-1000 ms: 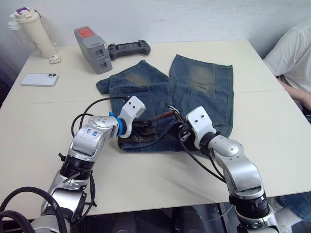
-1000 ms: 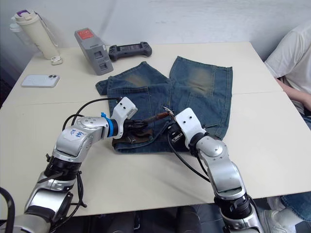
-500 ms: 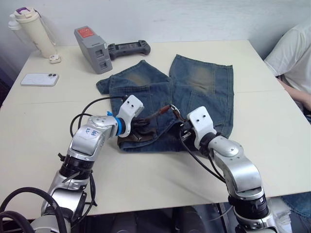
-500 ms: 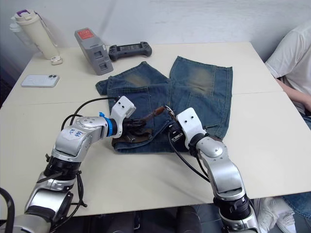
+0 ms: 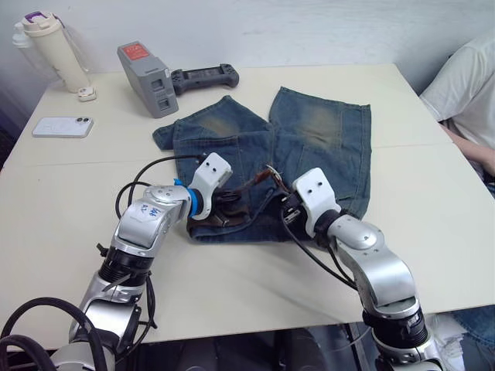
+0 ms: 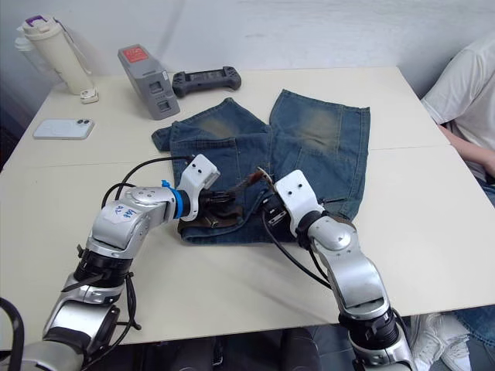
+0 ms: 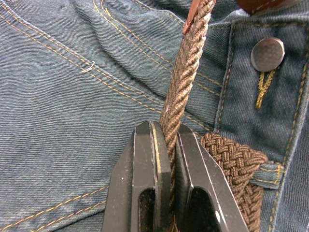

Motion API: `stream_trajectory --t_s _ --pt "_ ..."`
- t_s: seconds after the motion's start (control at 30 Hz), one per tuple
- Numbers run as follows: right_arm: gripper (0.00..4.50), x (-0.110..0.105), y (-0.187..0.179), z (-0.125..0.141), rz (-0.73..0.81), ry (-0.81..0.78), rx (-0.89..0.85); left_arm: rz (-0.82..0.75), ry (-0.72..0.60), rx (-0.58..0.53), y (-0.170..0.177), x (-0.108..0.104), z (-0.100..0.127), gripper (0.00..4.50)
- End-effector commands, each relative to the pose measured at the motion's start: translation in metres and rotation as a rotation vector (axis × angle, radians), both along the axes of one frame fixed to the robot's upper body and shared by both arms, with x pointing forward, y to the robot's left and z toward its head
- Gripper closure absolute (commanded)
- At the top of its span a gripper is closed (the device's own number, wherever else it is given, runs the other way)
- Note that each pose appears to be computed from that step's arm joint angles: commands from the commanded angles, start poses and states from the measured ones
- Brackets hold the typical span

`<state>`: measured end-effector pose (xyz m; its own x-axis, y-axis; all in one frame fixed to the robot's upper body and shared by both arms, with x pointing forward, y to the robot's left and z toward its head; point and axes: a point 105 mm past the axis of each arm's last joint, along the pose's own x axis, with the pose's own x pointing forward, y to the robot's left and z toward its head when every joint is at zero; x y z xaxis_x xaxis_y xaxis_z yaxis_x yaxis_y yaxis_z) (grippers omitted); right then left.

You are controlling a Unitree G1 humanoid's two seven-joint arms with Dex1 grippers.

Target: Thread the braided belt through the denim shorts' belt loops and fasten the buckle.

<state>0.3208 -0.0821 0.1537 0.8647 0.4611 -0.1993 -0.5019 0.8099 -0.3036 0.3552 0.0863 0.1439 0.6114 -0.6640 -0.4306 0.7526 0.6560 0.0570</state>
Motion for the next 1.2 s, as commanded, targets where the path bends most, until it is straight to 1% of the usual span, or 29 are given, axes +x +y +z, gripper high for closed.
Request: stream_trajectory --t_s 0.03,0.27,0.47,0.53,0.6,0.67,0.83,0.97,1.07,1.2 --pt "4.49 -0.007 0.012 0.006 0.052 -0.036 -0.01 -0.067 -0.058 -0.031 -0.016 -0.006 0.019 4.5" --pt "4.49 -0.005 0.01 -0.003 0.048 -0.025 -0.095 -0.111 -0.068 -0.027 -0.026 -0.012 0.022 4.5" --pt "4.49 0.0 0.003 -0.007 0.012 -0.004 -0.111 -0.12 -0.078 -0.024 -0.028 -0.014 0.025 4.5" --pt "4.49 -0.004 0.009 -0.006 0.061 -0.009 -0.125 -0.122 -0.08 -0.024 -0.028 -0.015 0.025 4.5" --pt "4.49 -0.014 0.025 -0.006 0.163 0.01 -0.114 -0.125 -0.081 -0.026 -0.03 -0.015 0.024 4.5" --pt "4.49 -0.023 0.032 -0.007 0.224 0.036 -0.111 -0.147 -0.083 -0.034 -0.033 -0.016 0.025 4.5" --pt "4.49 -0.024 0.025 -0.005 0.237 0.05 -0.173 -0.155 -0.096 -0.032 -0.035 -0.016 0.028 4.5" --pt "4.49 -0.021 0.014 -0.016 0.228 0.091 -0.279 -0.191 -0.111 -0.041 -0.041 -0.018 0.033 4.5" --pt "4.49 -0.019 0.013 -0.02 0.258 0.081 -0.355 -0.218 -0.119 -0.045 -0.047 -0.02 0.036 4.5" --pt "4.49 -0.021 0.015 -0.016 0.308 0.063 -0.368 -0.222 -0.129 -0.037 -0.047 -0.019 0.037 4.5"
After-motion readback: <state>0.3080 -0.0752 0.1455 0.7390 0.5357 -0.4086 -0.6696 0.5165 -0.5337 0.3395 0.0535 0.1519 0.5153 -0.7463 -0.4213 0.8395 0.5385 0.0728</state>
